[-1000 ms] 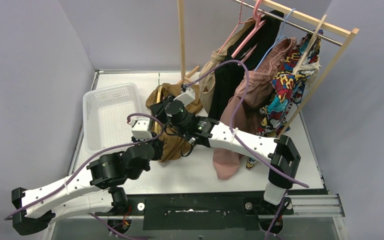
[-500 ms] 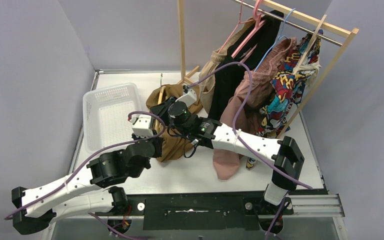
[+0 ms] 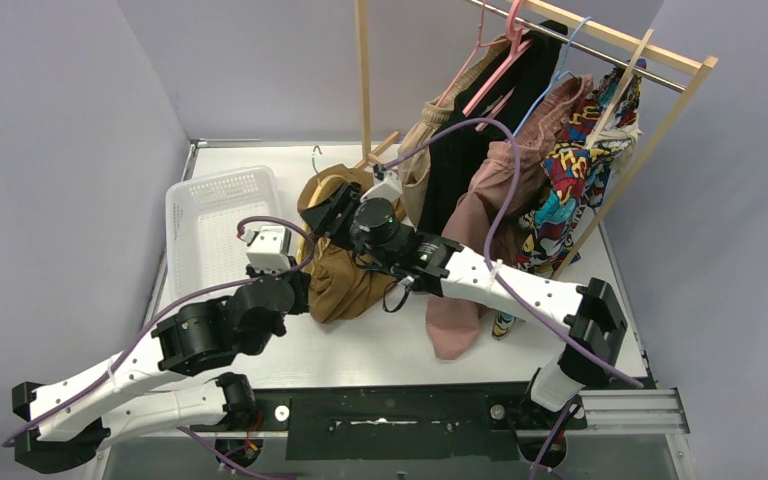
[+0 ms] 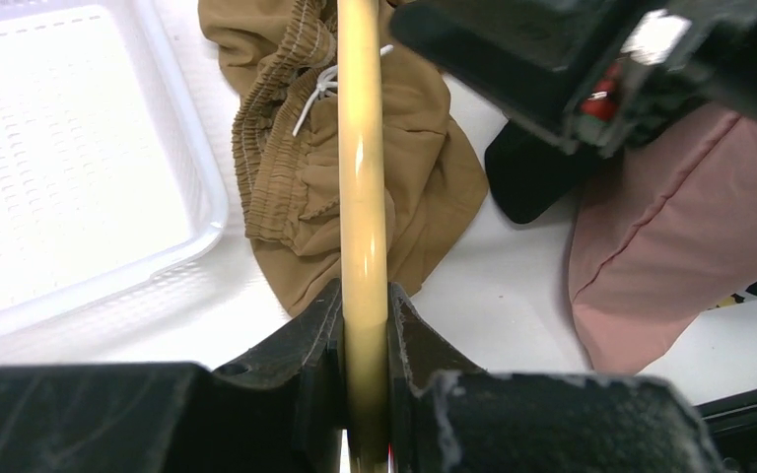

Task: Remove the shorts from the hanger
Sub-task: Remove the shorts from the hanger, then place the hanger on the clothes rod.

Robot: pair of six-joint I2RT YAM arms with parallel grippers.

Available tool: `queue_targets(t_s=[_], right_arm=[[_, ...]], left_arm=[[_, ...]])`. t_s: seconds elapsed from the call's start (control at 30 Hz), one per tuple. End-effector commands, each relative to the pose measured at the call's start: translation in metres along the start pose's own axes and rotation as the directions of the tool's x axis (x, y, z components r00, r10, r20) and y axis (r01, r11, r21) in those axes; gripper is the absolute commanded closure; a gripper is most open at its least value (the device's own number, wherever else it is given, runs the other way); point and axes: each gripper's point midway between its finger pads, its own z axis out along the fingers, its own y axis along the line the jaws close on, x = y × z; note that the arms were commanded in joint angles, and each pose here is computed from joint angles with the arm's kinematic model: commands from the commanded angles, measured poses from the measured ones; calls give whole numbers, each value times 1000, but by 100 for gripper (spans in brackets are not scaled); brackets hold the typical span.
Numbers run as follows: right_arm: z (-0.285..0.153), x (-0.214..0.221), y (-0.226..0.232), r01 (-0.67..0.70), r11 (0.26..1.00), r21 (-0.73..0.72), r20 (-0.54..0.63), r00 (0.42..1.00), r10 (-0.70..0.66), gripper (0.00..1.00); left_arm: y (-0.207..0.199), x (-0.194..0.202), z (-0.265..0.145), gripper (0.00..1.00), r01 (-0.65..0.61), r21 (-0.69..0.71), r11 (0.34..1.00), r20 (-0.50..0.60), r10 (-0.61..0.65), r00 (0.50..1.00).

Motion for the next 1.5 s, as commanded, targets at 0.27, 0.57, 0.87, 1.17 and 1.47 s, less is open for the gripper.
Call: queue_targets(t_s=[0.27,0.57,0.87,1.17,1.47], right_arm=[[-87,-61,38,361,912,-194,114,932,-345,39],[-121,-28,16,584,760,-285,61,802,-594,36],[-148,6,-37,763,601,-236,-16,616,-788,33],[-160,17,-57,772,581,-257,0,601,-799,32],[-163,26,-84,772,596,-219,-71,597,-799,31]], left_arm=[[-4,-58,-20,100,81,59,995,144,-88,986],[-24,-101,-19,100,-36,74,997,257,16,966],[-33,-169,34,100,-148,161,976,281,98,955],[-44,-247,49,100,-203,361,910,394,48,918],[-68,-264,61,100,-194,463,865,364,14,931]])
